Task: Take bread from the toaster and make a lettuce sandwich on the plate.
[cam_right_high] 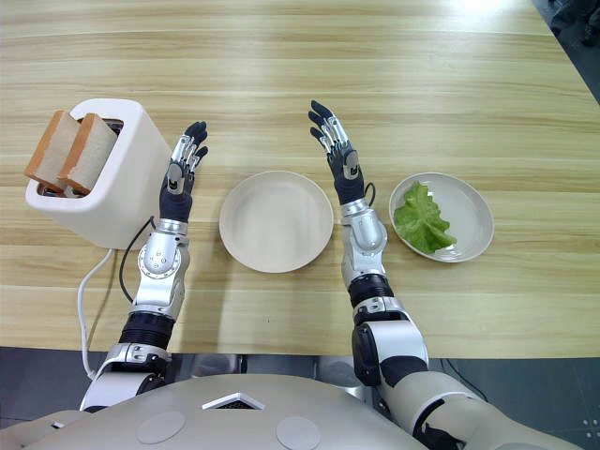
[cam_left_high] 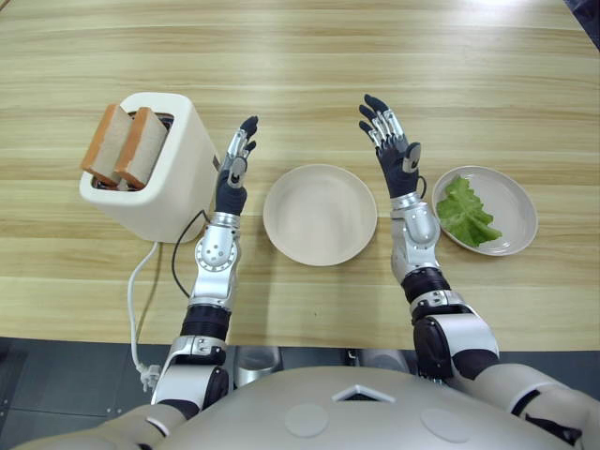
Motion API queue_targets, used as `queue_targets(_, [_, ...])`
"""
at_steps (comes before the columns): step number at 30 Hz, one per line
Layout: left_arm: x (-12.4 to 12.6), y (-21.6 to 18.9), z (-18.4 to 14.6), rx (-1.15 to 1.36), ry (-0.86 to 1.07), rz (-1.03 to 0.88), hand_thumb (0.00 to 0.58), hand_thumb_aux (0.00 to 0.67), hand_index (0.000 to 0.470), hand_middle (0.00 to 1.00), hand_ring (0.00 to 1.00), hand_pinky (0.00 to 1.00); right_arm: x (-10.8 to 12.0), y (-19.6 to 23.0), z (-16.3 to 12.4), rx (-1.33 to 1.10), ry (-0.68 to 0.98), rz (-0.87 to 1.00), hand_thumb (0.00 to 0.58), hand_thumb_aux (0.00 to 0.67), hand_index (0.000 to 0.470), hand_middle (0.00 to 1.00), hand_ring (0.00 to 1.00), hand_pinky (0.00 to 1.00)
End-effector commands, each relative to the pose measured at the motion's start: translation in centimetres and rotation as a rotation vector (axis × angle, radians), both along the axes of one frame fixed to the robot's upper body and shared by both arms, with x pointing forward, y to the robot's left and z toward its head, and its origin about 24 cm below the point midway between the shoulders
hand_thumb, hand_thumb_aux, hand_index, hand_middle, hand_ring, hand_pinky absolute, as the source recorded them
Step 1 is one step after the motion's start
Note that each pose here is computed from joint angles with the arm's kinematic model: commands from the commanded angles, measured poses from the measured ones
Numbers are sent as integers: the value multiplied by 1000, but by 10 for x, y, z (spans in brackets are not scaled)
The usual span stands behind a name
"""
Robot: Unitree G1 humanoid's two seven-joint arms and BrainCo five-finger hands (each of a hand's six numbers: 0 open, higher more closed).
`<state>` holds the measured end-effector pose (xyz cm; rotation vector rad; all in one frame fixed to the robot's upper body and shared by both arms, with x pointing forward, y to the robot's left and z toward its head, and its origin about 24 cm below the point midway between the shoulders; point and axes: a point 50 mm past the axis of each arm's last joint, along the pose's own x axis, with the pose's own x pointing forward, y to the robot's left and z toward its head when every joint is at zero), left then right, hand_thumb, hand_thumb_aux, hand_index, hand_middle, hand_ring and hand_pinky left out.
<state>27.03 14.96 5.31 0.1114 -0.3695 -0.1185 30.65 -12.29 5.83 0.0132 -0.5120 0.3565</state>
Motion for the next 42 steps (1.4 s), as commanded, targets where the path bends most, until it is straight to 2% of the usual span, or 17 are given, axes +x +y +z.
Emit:
queue_targets(1, [1,2,-2,22,8,1,0,0,0,0,0,0,1,0,-2,-4,15,-2,0,0,0,0,0,0])
queue_targets(12, [-1,3,2,47,-16,9,0,0,0,0,0,0,0,-1,-3,1,18,-1,0,0,0,0,0,0])
queue_targets(16, [-10,9,40,238,-198,48,0,0,0,0,0,0,1,1,-2,4,19,1,0,0,0,0,0,0])
queue_targets(21, [-32,36,97,595,-363,206,0,0,0,0,0,0,1,-4,1,33,7,-22,0,0,0,0,0,0])
queue_targets(29, [-69,115,141,1037,-205,602,0,0,0,0,0,0,1,-4,1,40,10,-34,0,0,0,0,0,0])
queue_targets(32, [-74,156,138,1144,-48,751,0,0,0,0,0,0,1,-3,1,42,7,-35,0,0,0,0,0,0])
queue_targets(36, [-73,200,115,1148,127,851,0,0,0,0,0,0,1,0,1,44,2,-25,0,0,0,0,0,0])
queue_targets(42, [-62,214,82,1157,258,812,0,0,0,0,0,0,3,3,1,44,7,-20,0,0,0,0,0,0])
